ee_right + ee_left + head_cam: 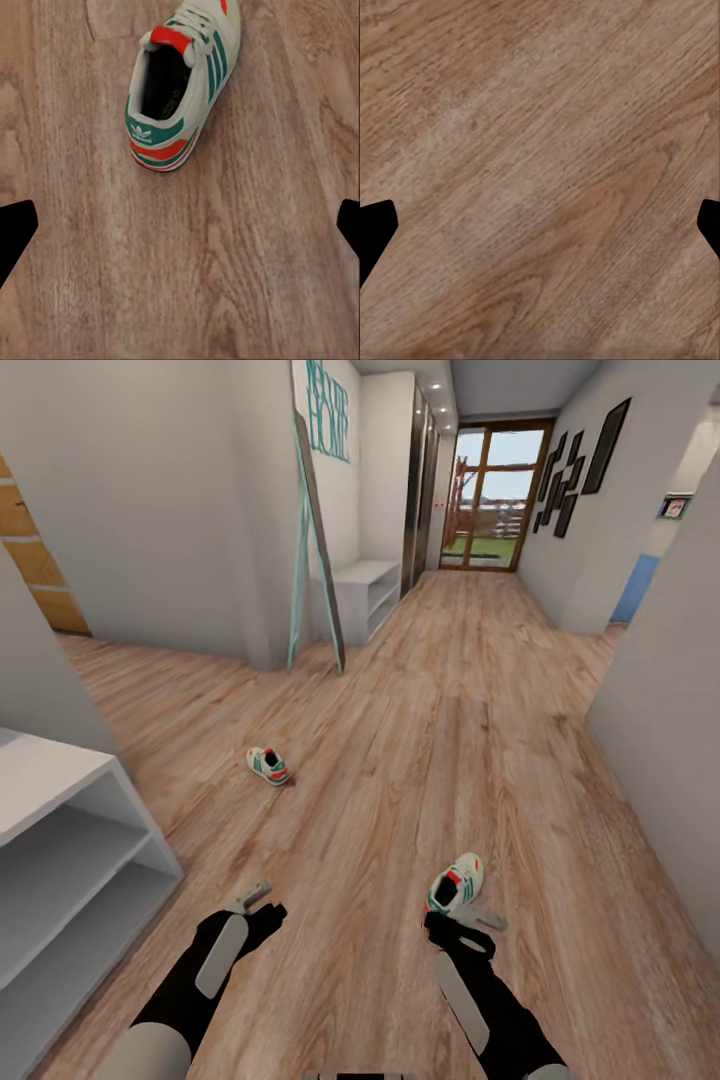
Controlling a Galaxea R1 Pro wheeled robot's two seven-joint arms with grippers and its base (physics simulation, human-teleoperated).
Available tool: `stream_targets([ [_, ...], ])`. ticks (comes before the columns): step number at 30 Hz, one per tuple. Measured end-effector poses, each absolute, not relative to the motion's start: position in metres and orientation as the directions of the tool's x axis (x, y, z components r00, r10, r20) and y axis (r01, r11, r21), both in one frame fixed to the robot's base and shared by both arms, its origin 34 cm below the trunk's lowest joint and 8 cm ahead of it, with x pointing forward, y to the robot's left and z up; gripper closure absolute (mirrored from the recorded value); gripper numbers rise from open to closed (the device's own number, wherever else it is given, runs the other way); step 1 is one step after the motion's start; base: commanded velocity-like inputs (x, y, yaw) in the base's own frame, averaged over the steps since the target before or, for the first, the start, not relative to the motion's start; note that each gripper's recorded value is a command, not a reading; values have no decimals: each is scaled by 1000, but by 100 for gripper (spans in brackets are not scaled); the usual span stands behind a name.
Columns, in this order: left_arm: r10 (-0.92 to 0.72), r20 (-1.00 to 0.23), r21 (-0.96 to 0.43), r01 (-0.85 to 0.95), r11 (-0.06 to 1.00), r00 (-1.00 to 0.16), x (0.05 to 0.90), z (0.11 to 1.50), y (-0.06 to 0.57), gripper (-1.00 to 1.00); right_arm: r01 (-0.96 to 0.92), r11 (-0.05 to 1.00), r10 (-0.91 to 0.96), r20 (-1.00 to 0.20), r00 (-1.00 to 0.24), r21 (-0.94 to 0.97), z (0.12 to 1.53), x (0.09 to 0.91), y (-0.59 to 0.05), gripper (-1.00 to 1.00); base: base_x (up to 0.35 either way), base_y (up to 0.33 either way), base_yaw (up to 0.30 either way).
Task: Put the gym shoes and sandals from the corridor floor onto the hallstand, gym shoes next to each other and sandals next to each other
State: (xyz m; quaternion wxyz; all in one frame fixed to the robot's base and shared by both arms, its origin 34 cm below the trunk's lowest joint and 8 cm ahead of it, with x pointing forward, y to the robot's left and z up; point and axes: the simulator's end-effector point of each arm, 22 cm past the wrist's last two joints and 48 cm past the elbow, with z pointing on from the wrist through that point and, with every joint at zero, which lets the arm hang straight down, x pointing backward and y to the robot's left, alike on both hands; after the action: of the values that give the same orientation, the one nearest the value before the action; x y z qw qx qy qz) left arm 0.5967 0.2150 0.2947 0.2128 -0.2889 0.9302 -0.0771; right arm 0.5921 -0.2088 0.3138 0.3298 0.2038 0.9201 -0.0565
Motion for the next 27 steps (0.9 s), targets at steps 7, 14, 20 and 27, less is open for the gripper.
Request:
stream_targets([
  [7,-539,-337,-219,-492,842,-772,571,277,218,-100,358,934,296,-596,-747,16,328,594,-209,-100,0,0,-296],
  [14,-499,-345,-180,-466,866,-795,560,270,220,-100,276,960,259,-543,-799,52,323,589,-191,-100,0,168,-300],
  [20,-494,-344,-179,-461,869,-798,559,270,218,-100,252,965,254,-514,-820,75,314,582,-181,-100,1,314,-300],
  [27,-451,-348,-172,-417,892,-822,558,271,205,-100,254,966,249,-453,-856,51,289,561,-182,-100,56,328,-300],
])
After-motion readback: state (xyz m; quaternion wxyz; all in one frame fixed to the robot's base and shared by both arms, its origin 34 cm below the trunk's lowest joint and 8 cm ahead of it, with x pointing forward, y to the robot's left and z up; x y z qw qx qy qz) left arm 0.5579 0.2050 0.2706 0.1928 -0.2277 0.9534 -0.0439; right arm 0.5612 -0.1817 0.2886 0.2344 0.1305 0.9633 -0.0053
